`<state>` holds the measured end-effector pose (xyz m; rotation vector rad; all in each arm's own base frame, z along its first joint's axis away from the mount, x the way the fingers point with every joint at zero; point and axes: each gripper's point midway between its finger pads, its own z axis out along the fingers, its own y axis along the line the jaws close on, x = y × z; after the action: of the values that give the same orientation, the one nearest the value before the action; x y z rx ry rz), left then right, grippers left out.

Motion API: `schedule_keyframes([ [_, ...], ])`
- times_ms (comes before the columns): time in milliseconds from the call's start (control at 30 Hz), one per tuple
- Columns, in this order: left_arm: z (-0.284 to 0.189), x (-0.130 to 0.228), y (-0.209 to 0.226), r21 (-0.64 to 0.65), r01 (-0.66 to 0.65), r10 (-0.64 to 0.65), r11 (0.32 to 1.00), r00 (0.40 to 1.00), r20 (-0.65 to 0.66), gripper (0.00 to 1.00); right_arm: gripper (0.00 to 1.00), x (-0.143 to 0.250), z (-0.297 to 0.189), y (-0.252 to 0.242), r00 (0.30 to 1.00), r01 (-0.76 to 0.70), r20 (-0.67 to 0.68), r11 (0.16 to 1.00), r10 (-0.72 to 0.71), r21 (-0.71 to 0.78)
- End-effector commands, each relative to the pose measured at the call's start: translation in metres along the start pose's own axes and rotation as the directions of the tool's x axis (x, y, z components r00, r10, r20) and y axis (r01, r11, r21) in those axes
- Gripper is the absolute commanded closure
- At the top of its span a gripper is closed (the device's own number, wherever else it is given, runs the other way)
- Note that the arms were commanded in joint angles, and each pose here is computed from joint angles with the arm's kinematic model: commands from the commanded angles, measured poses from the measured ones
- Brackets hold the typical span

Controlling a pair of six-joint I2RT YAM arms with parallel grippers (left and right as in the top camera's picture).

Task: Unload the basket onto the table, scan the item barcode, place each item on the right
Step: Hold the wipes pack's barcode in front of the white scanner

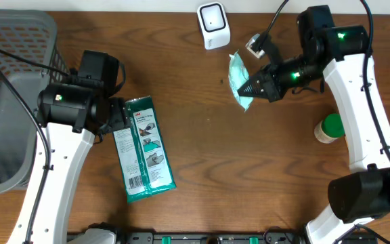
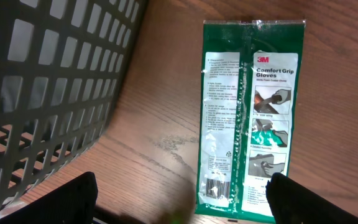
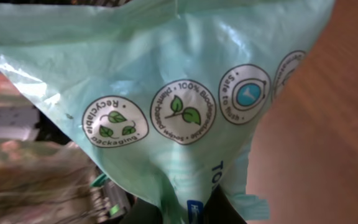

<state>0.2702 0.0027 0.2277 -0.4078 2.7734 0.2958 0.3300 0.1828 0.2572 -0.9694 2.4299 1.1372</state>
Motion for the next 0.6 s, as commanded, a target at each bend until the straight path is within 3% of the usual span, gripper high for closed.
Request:
schedule_keyframes([
  [0,-0.001,-0.001,0.003,-0.012,0.001,-0.001,1.000,1.000,0.007,0.12,0.99,-0.009,-0.005,0.020,0.997,0.068,0.031,0.996,-0.066,-0.054],
  [200,-0.001,-0.001,0.003,-0.012,0.000,0.000,1.000,1.000,0.007,0.12,0.99,-0.023,-0.011,0.022,0.996,0.041,0.077,0.998,-0.037,-0.045],
  [333,-0.001,-0.001,0.003,-0.012,0.000,0.000,1.000,1.000,0.007,0.12,0.99,-0.042,-0.014,-0.033,0.962,-0.257,0.151,0.941,0.227,0.220],
  [567,-0.001,-0.001,0.003,-0.012,0.001,-0.001,1.000,1.000,0.007,0.12,0.99,-0.072,-0.039,-0.049,0.938,-0.343,0.240,0.773,0.251,0.534],
])
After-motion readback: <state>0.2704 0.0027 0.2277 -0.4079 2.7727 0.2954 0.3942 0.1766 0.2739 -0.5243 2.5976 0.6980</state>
